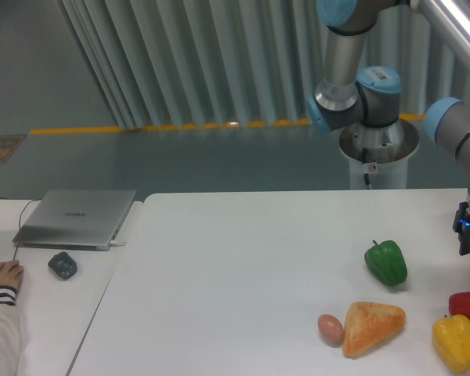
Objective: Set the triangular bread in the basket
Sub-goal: 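Move the gripper down toward the orange triangular bread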
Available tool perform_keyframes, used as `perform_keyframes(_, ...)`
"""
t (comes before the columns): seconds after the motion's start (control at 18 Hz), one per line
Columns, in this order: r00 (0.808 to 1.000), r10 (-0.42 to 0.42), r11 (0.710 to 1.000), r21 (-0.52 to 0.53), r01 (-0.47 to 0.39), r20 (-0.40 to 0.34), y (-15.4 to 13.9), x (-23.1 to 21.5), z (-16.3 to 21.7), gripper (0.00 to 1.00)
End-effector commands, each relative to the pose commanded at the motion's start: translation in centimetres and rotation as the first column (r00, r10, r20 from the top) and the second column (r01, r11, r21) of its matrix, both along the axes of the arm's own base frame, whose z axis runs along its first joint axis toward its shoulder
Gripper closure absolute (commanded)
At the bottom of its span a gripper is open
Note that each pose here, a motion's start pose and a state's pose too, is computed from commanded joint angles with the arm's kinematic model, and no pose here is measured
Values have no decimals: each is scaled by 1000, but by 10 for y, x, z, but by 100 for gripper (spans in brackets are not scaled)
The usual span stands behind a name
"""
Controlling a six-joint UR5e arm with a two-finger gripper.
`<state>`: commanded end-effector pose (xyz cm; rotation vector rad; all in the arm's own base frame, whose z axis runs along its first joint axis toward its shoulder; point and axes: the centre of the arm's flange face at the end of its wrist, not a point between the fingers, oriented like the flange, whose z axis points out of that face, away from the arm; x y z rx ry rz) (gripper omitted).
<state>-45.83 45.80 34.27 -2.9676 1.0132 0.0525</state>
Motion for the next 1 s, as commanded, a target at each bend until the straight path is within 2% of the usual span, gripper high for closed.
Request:
perform_keyframes(0.33, 1000, 3, 1000, 1, -3, -5, -3, -1, 3, 0)
perform_keyframes(0.5, 999, 46, 999, 4, -46, -5, -19, -5, 7, 0)
perform_keyframes(0.61, 994, 107, 994, 18, -106, -10, -24, 2, 18, 0)
perform_keyframes(0.83, 962, 272, 961, 51, -272, -2, 4, 40, 30, 0)
perform_keyframes(0.89, 954, 299, 953, 56, -298, 4, 11, 48, 30, 0)
perform_keyframes(1.0, 953, 302, 949, 92, -300, -4, 31, 63, 32, 0)
